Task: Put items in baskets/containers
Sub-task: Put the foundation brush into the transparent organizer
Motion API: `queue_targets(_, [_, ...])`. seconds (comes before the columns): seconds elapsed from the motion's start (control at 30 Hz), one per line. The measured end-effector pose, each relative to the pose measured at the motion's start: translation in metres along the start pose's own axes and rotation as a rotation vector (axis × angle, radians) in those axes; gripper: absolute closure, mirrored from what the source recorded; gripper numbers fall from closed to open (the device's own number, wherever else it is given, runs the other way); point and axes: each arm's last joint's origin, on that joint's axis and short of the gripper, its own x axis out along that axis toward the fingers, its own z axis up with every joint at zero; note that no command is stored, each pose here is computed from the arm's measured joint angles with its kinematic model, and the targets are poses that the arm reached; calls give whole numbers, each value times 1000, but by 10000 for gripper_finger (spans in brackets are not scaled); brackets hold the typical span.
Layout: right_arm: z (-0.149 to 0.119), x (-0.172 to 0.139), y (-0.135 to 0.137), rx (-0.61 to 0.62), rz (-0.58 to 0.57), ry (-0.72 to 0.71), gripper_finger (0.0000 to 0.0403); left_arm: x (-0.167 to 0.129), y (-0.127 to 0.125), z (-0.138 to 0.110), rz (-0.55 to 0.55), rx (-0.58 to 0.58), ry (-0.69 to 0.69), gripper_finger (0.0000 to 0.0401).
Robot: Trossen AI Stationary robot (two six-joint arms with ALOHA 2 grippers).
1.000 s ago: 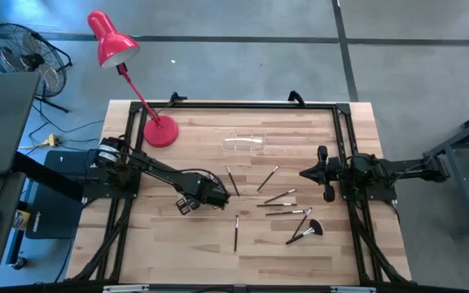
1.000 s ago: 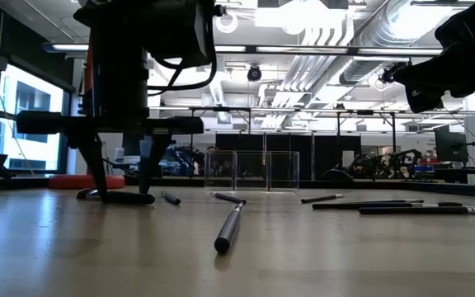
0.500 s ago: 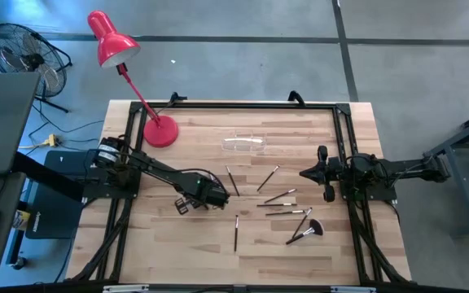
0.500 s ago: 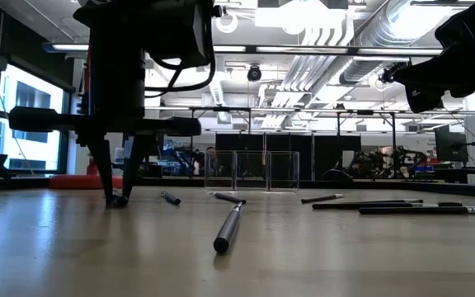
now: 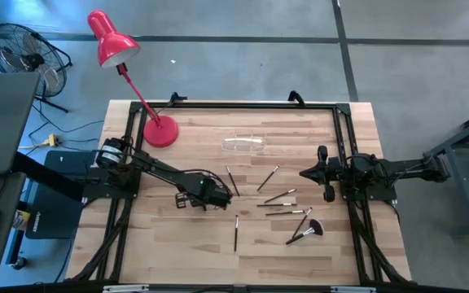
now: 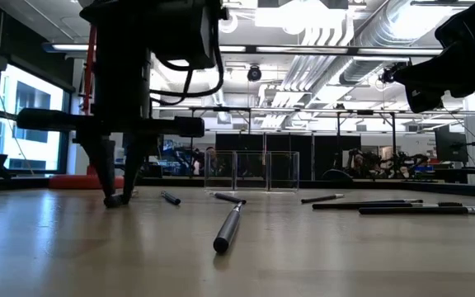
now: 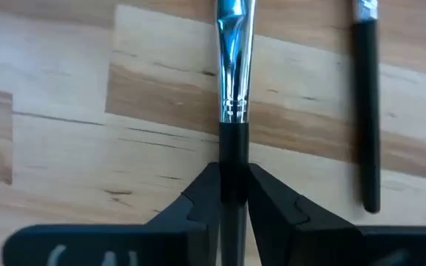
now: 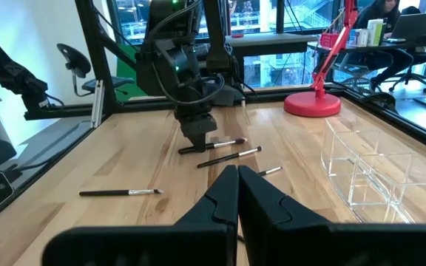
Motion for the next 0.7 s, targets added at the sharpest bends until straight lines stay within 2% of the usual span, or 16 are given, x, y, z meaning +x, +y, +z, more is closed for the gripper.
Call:
queue_targets(0.1, [0,0,0,0,1,0,402,-10,-8,-1,-42,20,-24,364])
queue_targets(0.37, [0,0,0,0,1,-1,402,-23,-16,-1,-104,59,-107,347])
queue_targets(0.5, [0,0,0,0,0,-1,402,-32,-23,0,-166,84,-182,353])
queue_targets(0.7, [0,0,0,0,0,-2,402,-62,-43,1,-311,244,-398,359])
